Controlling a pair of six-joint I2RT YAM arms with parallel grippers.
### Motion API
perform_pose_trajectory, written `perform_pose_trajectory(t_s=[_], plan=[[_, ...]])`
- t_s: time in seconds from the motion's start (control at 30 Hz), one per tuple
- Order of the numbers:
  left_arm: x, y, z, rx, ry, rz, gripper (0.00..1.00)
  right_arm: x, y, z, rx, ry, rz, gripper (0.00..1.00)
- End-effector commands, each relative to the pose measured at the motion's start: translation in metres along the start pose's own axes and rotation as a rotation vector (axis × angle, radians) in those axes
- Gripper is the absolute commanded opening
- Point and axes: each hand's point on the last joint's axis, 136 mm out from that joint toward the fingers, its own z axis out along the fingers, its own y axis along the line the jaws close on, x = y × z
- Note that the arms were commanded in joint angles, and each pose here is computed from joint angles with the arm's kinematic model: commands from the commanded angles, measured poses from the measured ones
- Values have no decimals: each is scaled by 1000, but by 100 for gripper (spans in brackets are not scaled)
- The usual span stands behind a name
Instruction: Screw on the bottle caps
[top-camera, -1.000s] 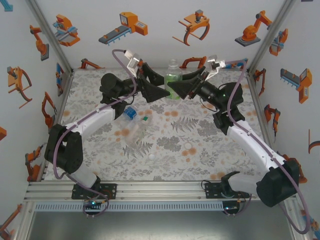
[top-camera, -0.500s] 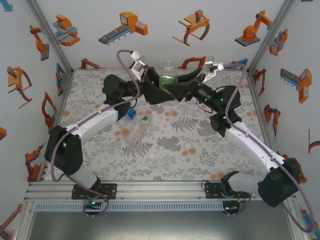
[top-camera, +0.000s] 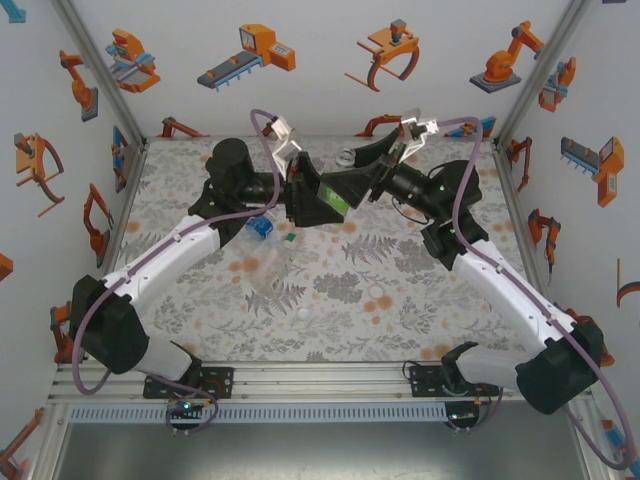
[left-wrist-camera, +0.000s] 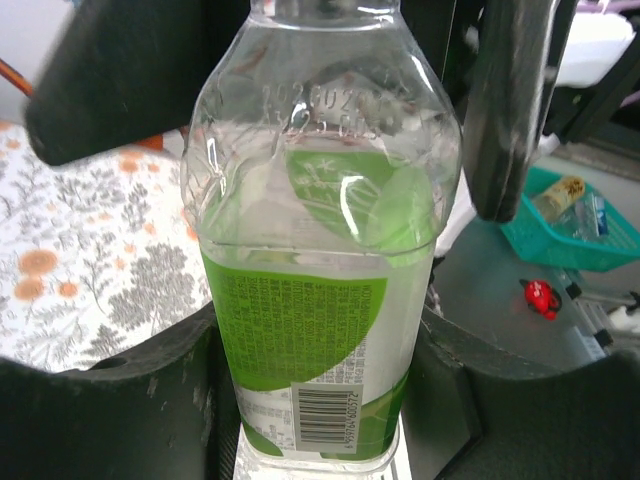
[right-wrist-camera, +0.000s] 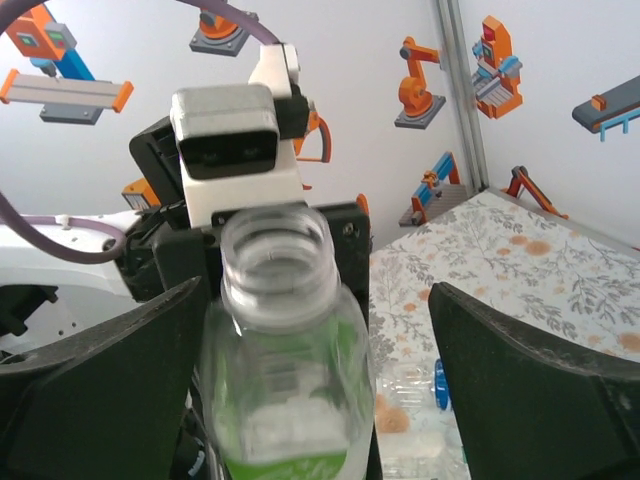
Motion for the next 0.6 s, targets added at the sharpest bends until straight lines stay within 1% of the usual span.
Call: perform_pose_trajectory(t_s=[0.0,0.1,0.23,0.3,0.4,0.47,0.5,0.53,0.57], plan=[[7,-24,-1,55,76,44,41,-19,23,-2,-43,0,-75,76],[10,-29,-3,58,94,42,42,-20,27,-3,-57,6,-71,67],[10,-35,-5,49,95,50,42,-16,28,-3,-65,28,-48,52],[8,-39,-5,50,90,60,43,-15,30,-4,-71,31,-38,46],[8,-41,-4,40,84,63,46,-16,31,-4,-77,28,-32,33],[9,-41,-4,34,77,63,54,-17,33,-4,-89,22,-27,25],[8,-42,-4,28,68,64,61,-17,34,-3,-93,18,-22,23],[9,-41,-5,19,61,61,66,-18,35,-3,-100,14,-21,20],[9,-41,-5,17,54,63,69,-18,36,-3,-106,11,-20,19]])
